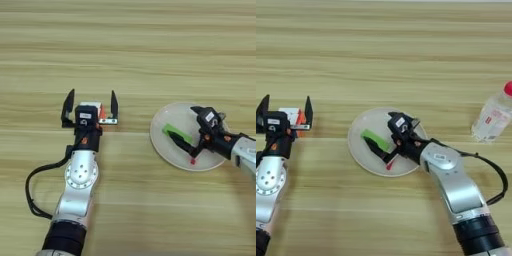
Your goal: Move the objects on the table
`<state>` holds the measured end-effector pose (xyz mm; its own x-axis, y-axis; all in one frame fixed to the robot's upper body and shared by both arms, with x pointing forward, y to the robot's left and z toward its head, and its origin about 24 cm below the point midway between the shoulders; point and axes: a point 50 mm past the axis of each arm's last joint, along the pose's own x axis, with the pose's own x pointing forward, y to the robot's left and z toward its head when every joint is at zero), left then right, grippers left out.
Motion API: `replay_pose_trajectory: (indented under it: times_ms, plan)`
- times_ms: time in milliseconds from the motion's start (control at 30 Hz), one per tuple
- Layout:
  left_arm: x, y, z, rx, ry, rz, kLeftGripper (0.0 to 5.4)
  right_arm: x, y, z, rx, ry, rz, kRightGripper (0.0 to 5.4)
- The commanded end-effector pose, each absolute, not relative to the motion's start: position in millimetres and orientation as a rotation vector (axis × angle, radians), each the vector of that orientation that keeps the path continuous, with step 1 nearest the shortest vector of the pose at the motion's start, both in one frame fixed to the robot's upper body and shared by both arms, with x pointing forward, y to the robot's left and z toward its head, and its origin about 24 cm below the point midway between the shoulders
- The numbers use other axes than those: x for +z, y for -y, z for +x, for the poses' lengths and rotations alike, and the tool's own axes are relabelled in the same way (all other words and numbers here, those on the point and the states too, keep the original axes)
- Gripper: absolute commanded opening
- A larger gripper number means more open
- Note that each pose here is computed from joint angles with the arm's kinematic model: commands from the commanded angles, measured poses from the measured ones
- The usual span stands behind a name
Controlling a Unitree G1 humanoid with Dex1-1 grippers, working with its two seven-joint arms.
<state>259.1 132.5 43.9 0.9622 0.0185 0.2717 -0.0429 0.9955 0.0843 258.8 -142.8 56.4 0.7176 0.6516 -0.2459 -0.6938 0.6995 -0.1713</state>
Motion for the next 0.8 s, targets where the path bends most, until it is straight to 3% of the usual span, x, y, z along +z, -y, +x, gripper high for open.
replay_pose_trajectory:
  times_ms: [33, 800]
  plan:
    - [44.2, -131, 257.8, 0.032, 0.271, 0.095, 5.39, 55, 142, 256.6, 0.781, -0.197, -0.274, 5.4]
    - [44.8, -128, 256.1, 0.033, 0.271, 0.1, 5.39, 37, 138, 263.7, 0.793, -0.327, -0.268, 5.4]
